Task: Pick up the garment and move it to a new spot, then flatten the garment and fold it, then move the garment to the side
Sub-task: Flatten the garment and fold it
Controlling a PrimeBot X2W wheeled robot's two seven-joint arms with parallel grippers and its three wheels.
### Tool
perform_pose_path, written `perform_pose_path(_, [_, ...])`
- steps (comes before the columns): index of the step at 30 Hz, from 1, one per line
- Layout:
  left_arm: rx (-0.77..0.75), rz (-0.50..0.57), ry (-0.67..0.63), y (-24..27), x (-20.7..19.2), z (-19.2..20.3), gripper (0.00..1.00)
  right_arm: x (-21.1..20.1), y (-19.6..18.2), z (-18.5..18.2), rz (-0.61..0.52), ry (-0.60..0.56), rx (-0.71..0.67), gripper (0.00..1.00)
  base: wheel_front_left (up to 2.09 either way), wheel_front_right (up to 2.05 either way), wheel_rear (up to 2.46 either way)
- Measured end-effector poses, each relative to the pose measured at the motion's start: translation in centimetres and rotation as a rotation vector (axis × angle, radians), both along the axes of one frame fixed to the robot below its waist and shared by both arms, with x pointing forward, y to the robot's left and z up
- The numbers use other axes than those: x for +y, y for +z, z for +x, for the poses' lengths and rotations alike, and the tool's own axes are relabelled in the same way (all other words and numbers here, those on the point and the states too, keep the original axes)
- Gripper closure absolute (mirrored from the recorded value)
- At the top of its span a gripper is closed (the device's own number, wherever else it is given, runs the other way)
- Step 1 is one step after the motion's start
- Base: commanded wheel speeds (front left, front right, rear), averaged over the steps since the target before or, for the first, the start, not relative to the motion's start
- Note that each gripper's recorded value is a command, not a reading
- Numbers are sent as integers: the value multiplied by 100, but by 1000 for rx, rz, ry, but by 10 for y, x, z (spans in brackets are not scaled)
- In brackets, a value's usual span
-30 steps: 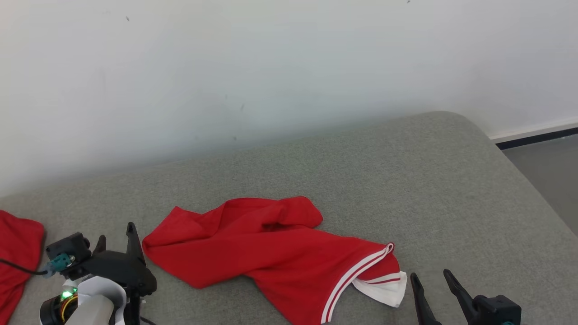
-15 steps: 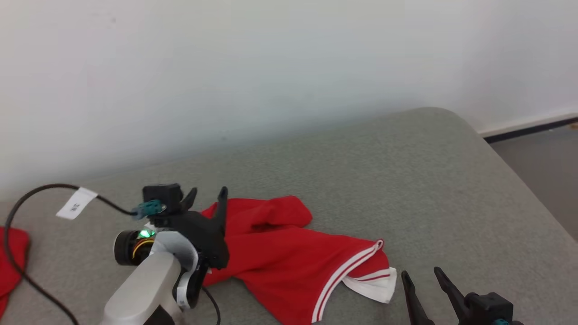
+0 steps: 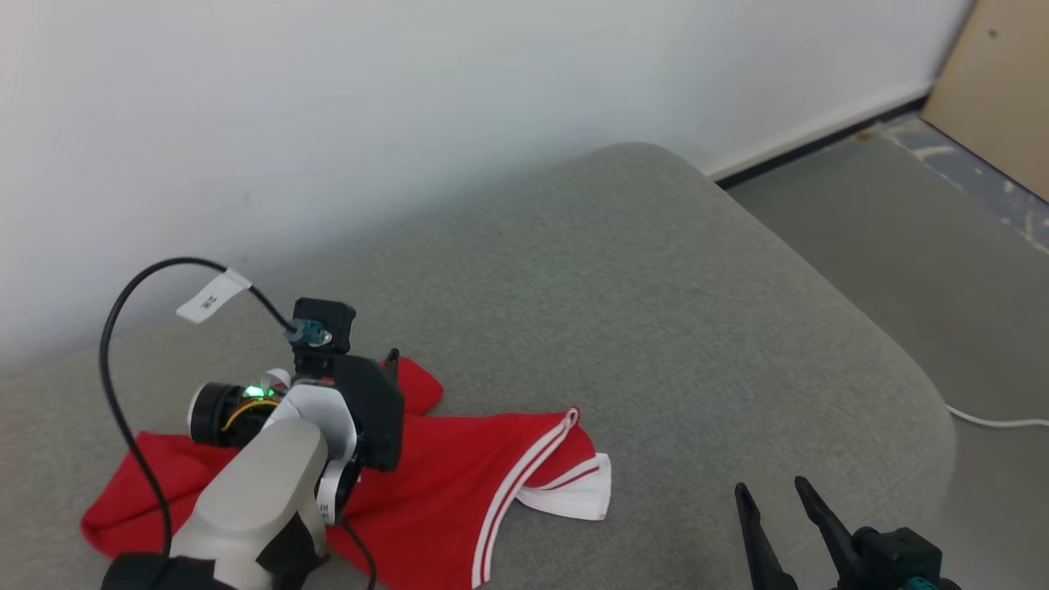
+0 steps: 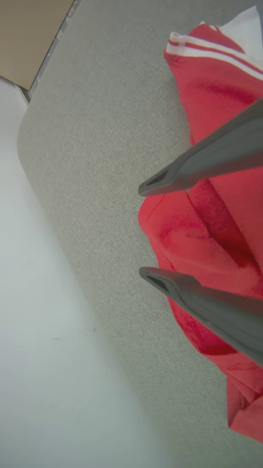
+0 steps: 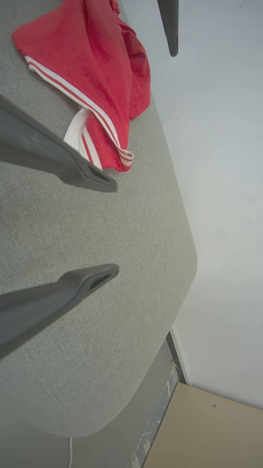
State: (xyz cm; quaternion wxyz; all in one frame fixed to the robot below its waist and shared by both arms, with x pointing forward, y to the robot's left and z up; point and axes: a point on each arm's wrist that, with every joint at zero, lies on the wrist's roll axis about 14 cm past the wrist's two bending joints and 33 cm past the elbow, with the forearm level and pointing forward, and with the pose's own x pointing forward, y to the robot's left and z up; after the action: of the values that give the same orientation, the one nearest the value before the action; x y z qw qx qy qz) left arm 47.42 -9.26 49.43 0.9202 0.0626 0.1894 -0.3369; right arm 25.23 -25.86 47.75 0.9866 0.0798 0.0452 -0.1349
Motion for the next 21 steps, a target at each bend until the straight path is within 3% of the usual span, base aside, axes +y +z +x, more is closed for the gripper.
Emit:
perform_pose_path(7, [50,154,-34,-34,-17,13,0,-20,-9,-13,1,-90,31,0,0,0,0])
perform_pose_path(19, [176,333,-115,-76,-27,20,0,-26,-24,-17,4,-130,95,0,0,0,0])
perform_pose_path(20, [186,346,-113,-78,-26,20,54,-26,-24,-17,4,-129,96,0,0,0,0])
perform_pose_path(21, [191,354,-113,-79,-26,19,71,-26,-24,-16,4,-128,96,0,0,0,0])
